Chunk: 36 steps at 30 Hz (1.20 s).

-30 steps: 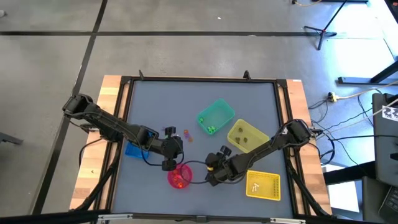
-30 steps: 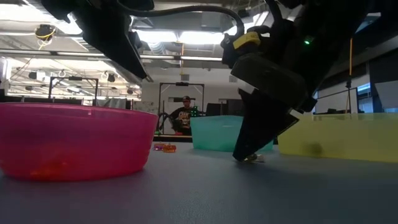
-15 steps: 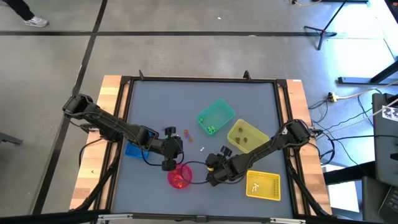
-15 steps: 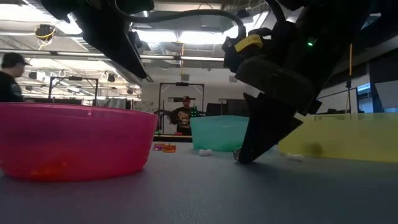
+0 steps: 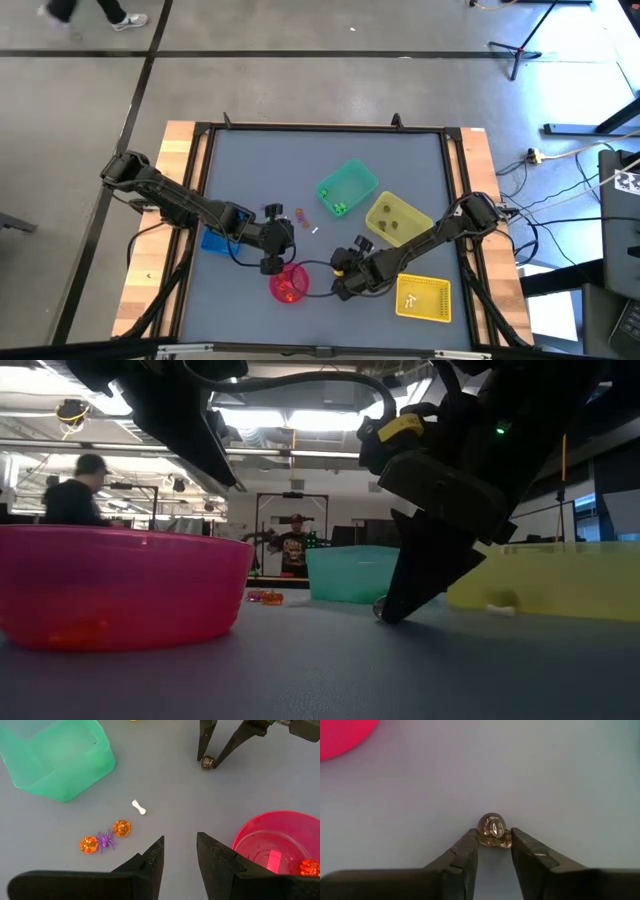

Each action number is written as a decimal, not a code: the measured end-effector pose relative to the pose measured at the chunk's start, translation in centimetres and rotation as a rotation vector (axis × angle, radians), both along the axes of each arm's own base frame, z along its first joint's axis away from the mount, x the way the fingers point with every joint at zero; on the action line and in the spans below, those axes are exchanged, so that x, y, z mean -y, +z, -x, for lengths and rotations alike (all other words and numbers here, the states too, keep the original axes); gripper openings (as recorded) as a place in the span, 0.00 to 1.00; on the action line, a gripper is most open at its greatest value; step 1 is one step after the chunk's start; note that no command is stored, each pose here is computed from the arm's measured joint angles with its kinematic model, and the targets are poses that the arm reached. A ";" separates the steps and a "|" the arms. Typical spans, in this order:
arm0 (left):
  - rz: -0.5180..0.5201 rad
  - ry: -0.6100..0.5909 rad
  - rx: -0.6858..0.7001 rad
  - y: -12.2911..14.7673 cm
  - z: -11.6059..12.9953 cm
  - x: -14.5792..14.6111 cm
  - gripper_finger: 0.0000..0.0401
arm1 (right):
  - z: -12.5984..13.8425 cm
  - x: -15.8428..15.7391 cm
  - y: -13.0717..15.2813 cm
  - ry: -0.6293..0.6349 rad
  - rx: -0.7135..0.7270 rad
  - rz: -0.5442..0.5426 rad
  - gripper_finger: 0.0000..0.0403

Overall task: Sort Halloween decoration
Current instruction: Put the black skull toy into the light yellow bin

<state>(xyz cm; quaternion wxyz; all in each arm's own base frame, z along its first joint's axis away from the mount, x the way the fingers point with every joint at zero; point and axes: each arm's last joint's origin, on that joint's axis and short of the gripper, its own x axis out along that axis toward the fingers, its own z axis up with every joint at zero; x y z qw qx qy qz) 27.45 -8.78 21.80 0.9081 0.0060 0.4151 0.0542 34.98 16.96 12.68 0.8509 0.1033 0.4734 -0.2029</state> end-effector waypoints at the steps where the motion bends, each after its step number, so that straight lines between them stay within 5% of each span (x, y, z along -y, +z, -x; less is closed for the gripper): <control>1: 0.000 0.000 0.000 0.0 0.0 0.0 0.25 | 0.0 0.0 0.0 0.001 0.000 0.000 0.28; 24: 0.000 0.000 0.000 0.0 0.0 0.0 0.25 | -0.4 0.8 0.0 -0.007 -0.020 -0.049 0.49; 36: 0.000 0.000 0.000 0.0 0.0 0.0 0.25 | -0.5 0.8 0.0 -0.003 -0.014 -0.057 0.27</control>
